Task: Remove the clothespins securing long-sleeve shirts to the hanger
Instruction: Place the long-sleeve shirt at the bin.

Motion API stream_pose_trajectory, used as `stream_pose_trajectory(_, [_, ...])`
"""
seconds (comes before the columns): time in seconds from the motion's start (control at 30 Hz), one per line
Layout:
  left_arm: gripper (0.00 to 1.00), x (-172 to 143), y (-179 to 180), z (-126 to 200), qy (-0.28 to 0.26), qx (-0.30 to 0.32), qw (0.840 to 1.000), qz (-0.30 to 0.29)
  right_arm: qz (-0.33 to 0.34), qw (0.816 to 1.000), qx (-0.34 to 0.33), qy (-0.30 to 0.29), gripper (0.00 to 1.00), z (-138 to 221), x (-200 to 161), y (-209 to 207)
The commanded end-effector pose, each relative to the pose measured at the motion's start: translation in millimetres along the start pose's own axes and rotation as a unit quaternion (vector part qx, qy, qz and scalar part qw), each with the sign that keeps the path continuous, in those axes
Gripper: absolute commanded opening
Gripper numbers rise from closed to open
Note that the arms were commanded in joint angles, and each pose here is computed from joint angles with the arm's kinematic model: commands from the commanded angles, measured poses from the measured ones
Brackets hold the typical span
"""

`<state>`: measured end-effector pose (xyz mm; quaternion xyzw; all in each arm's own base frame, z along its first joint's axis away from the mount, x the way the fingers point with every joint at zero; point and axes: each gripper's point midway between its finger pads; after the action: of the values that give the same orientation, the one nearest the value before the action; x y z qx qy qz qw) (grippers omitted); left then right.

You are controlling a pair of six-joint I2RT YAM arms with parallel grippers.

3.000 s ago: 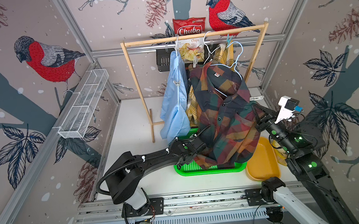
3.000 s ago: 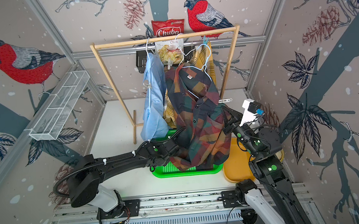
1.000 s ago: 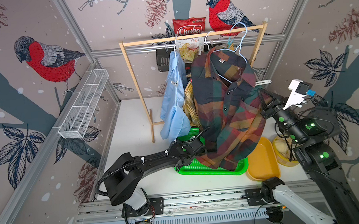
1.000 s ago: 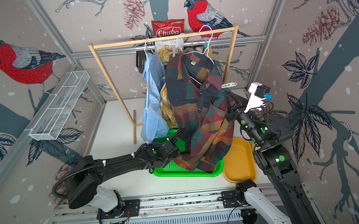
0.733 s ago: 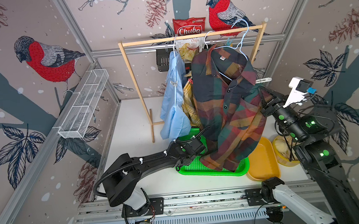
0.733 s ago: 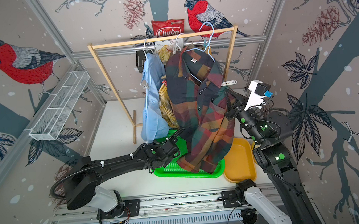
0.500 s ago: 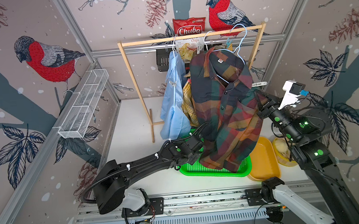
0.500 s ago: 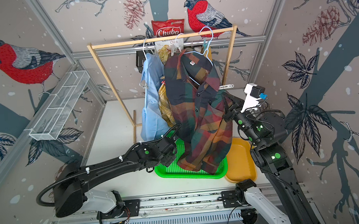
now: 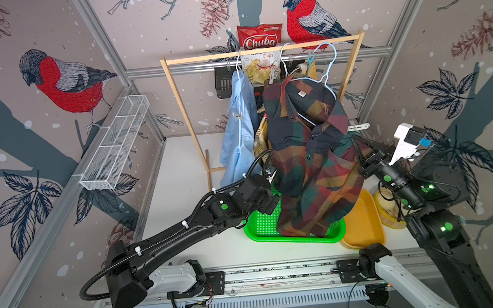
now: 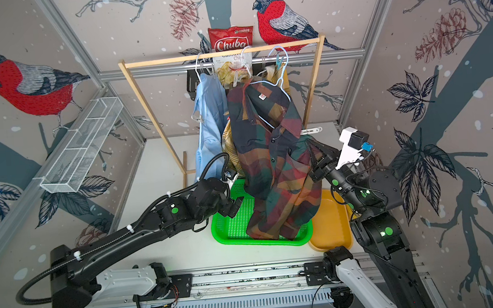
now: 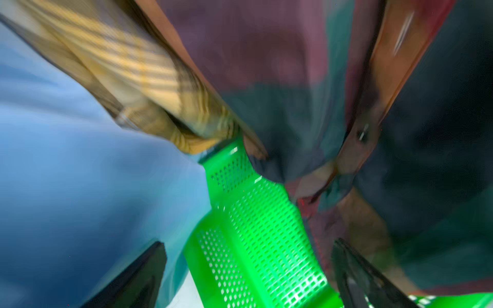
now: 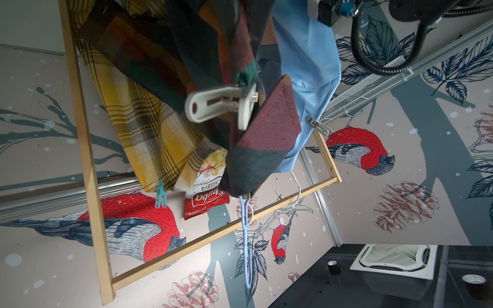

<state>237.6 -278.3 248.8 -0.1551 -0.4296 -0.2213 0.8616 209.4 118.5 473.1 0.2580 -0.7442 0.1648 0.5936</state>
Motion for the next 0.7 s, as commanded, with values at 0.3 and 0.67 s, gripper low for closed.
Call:
stream_pose_trajectory(0.3, [0.93, 97, -4, 66, -0.127, -0.026, 0.991, 0.040, 0.014, 0.997, 0.070, -0.012, 0.00, 27, 8, 32])
stream_pose_trajectory(0.67, [0.93, 147, 1, 117, -0.194, -0.037, 0.979, 0.057, 0.017, 0.992, 0.125, -0.013, 0.00, 49, 18, 57])
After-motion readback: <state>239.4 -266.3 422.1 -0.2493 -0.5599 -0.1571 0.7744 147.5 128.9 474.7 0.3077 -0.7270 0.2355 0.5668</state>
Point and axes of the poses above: each gripper's point midway between its finger pads, its own z axis back along the fingers, its own y axis along the line the jaws close on, x = y × z, and after that the axes turned 13 degrees about z, right-handed
